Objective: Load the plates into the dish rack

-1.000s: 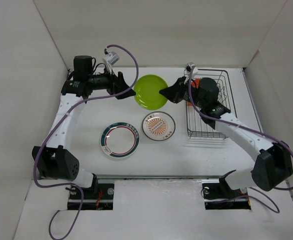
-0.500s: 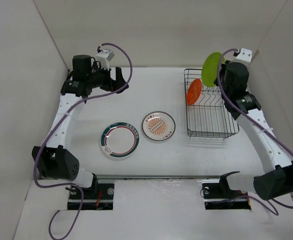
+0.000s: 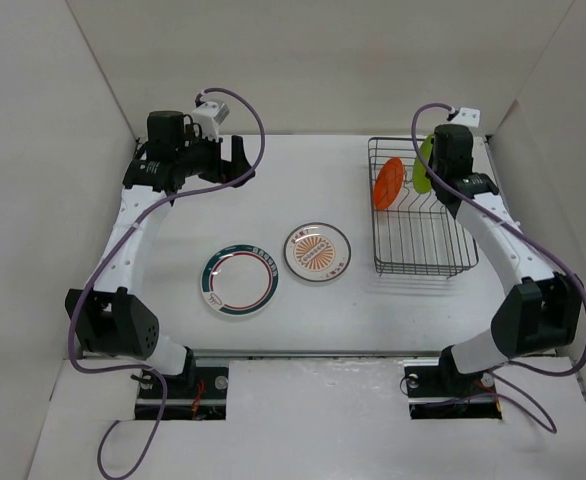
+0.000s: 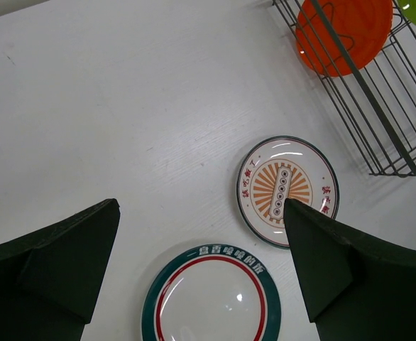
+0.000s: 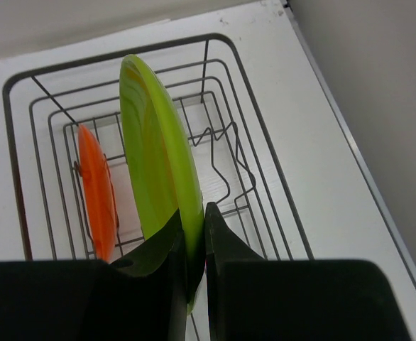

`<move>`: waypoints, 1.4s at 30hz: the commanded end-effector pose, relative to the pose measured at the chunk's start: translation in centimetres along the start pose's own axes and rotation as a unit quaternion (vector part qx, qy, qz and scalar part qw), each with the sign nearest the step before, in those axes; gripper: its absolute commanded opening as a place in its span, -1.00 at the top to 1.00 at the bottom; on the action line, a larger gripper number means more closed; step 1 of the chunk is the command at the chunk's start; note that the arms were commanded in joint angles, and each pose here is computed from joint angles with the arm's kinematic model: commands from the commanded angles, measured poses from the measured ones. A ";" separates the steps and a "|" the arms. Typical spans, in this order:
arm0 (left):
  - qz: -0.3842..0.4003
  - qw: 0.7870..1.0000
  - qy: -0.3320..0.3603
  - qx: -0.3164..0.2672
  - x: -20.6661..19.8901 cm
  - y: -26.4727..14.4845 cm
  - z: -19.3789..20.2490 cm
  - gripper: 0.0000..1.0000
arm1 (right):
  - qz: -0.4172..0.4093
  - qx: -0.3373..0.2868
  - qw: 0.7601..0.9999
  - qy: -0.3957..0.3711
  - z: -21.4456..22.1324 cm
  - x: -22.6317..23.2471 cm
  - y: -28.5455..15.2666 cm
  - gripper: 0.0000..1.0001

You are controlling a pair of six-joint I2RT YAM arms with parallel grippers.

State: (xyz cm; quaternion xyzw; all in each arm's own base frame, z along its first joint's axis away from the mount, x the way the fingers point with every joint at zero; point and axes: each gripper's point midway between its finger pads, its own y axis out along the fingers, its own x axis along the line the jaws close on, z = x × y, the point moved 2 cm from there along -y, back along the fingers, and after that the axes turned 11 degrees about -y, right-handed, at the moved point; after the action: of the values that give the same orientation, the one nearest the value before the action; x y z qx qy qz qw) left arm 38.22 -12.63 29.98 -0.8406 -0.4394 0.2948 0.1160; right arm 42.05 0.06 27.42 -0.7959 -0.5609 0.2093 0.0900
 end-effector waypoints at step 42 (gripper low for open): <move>-0.118 0.990 0.040 0.072 6.8 -2.1 6.4 -1.00 | -0.004 -0.008 1.000 -0.004 -3.5 2.6 1.9 -0.26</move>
State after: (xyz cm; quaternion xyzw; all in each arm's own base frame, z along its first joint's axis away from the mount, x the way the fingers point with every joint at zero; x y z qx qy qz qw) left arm 37.28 -9.17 22.99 -0.7983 -0.4780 0.3052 0.2026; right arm 47.17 3.09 22.99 -0.7712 -0.5679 0.2648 0.1122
